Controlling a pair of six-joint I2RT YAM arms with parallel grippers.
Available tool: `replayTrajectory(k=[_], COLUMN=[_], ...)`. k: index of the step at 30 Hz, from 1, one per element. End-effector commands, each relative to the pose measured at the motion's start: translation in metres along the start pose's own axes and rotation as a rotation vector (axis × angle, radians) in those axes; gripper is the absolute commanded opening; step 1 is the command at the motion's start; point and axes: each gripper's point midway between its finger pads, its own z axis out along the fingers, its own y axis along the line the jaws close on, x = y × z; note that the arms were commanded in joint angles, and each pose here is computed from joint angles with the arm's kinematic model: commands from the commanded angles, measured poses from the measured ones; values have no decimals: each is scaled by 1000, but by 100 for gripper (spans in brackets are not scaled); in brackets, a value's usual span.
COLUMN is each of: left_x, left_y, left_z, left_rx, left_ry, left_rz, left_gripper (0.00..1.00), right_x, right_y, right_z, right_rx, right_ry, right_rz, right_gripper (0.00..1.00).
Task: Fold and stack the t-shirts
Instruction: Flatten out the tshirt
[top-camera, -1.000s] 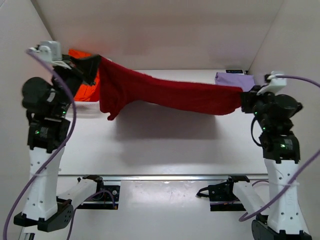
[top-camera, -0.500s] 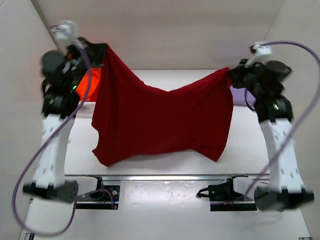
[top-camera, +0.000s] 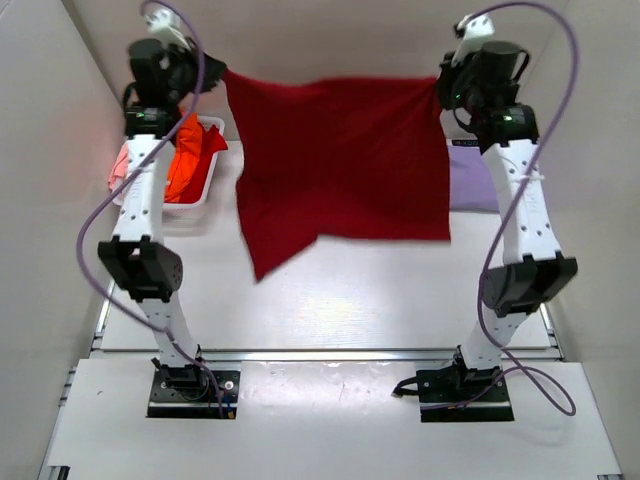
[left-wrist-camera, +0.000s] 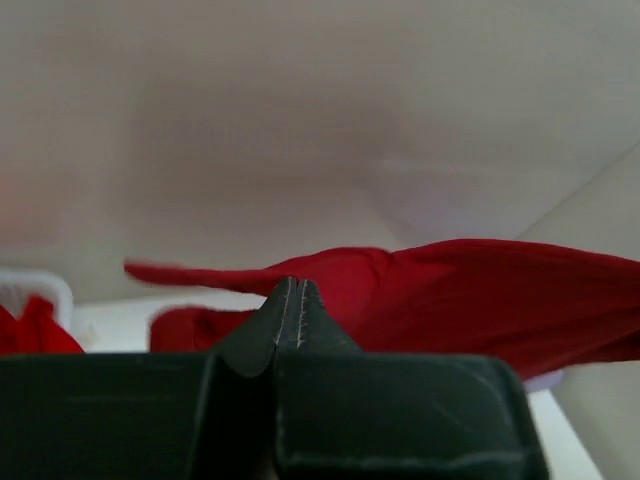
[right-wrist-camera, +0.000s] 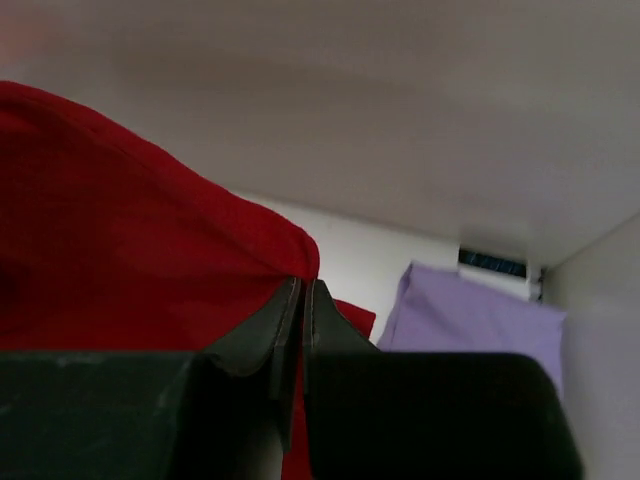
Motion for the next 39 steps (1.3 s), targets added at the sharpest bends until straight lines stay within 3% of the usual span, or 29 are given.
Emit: replayTrajectory(k=[1,4,6,7,9,10,12,13,15,16,18,19,21,22,23,24,25,31,36,39], left_x=[-138,-118,-76,-75,-14,-14,58,66,142,157,222,223,272,287,292,301,304,313,358,361], left_y=[-88,-90,-96,-104,-84,-90,-68,-69,-51,-57,-44,-49,-32,-25,-26,-26,-28,-28,-27,-35], left_z=[-110,-114,-111,-122,-119,-138,-149,-163,-182,-196,-220,-233,-257,-264,-267,-270,-271,-272,-294,-297], left_rx=[183,175,188,205,188,188,138,122,68,80,48,60,6,-17,-12,-5,5,16,27,-7], left_ry=[-332,-290,-207,-219,-125,-147,-16,-13,142,160,276,255,358,394,407,430,439,456,591,588], left_rz=[103,113,106,115,59,67,31,51,34,40,5,4,-34,-25,-15,-20,-26,-28,-79,-117], left_gripper=[0,0,0,0,0,0,0,0,0,0,0,0,0,7,14,34,45,45,40,42], right_x=[-93,-64,-21,-7,51,79,122,151,192,217,249,274,296,314,323,338,350,386,401,408], right_y=[-22,-27,-20,-18,-7,1,13,19,26,32,37,42,46,49,53,50,49,47,45,42], right_z=[-77,-74,-67,-63,-62,-62,-70,-77,-87,-98,-112,-124,-139,-148,-156,-163,-168,-191,-200,-200], right_rx=[68,53,21,17,5,-15,-48,-70,-84,-94,-81,-75,-62,-65,-73,-57,-49,-17,3,19], right_ry=[-272,-210,-123,-94,12,62,136,195,288,352,438,505,572,629,670,715,753,860,917,930], right_rz=[-19,6,29,35,49,53,90,108,184,207,270,296,356,382,394,424,427,445,432,434], right_gripper=[0,0,0,0,0,0,0,1,1,0,0,0,0,0,0,0,0,0,0,0])
